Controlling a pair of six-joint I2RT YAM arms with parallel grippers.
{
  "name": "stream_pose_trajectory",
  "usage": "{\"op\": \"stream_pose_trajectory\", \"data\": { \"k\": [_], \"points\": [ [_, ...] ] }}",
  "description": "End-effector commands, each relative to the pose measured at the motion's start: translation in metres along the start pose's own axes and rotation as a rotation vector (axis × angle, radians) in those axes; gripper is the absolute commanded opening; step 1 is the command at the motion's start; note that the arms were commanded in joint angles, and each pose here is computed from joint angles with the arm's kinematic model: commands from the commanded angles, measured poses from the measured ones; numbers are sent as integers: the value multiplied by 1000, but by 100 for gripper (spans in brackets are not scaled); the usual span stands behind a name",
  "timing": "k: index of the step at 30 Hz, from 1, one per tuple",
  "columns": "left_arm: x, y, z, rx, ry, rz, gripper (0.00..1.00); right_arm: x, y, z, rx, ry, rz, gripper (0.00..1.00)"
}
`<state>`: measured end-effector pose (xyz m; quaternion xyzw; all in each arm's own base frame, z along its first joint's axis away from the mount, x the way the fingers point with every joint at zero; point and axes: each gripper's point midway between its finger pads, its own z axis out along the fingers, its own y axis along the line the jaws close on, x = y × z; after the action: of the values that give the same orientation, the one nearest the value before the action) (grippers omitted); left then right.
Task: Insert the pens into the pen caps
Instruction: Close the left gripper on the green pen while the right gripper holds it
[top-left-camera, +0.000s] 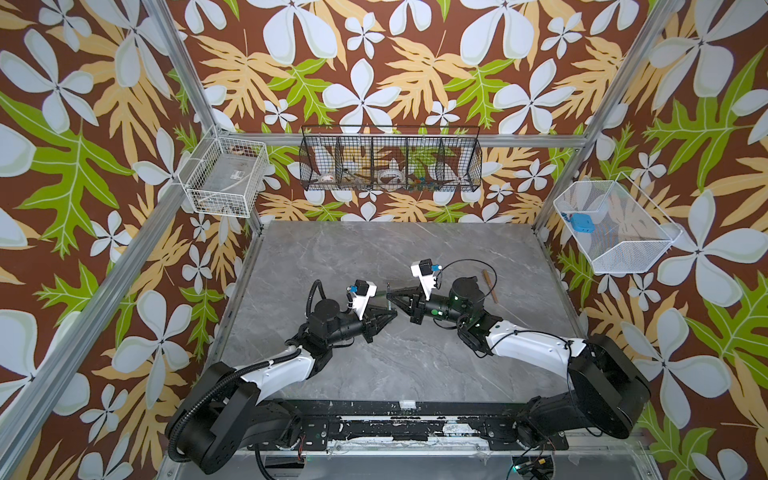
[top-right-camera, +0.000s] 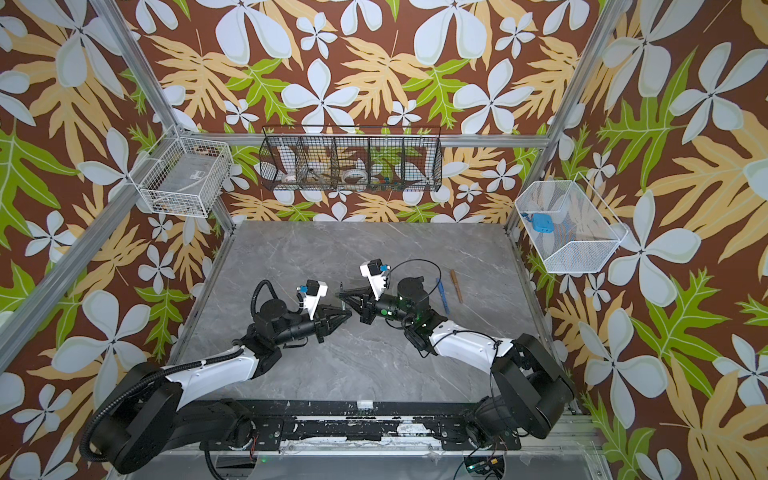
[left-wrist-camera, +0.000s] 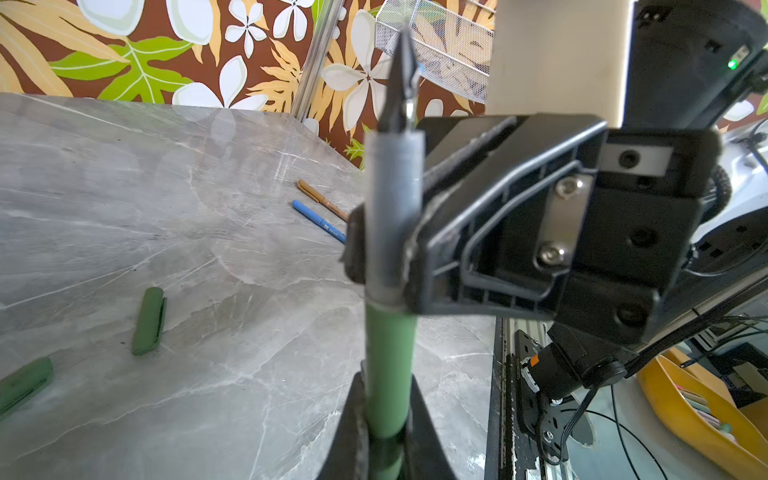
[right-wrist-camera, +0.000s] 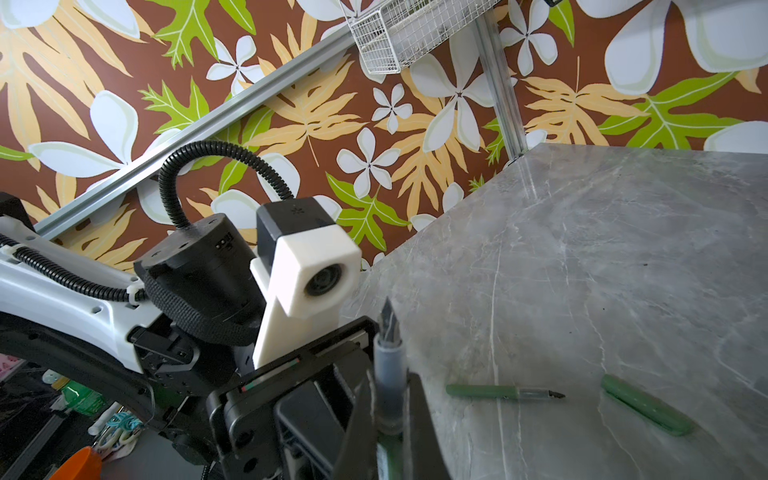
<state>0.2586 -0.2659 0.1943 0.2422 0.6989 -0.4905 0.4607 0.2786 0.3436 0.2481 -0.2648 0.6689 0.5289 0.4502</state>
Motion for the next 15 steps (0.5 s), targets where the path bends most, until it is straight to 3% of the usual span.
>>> {"op": "stream_pose_trajectory", "data": {
  "k": [1, 5, 8, 15],
  "points": [
    [-9, -8, 1, 33, -23, 44, 0, -9, 5, 0, -11, -26, -11, 10],
    [-8, -6, 1, 25, -18, 47, 0, -9, 5, -4, 26, 17, -45, 35],
    [-7, -5, 2, 23, -11, 42, 0, -8, 8, -5, 35, 79, -71, 45],
    [-6, -4, 3, 21, -5, 47, 0, 3, -5, -1, 106, 218, -87, 49]
  ]
}}
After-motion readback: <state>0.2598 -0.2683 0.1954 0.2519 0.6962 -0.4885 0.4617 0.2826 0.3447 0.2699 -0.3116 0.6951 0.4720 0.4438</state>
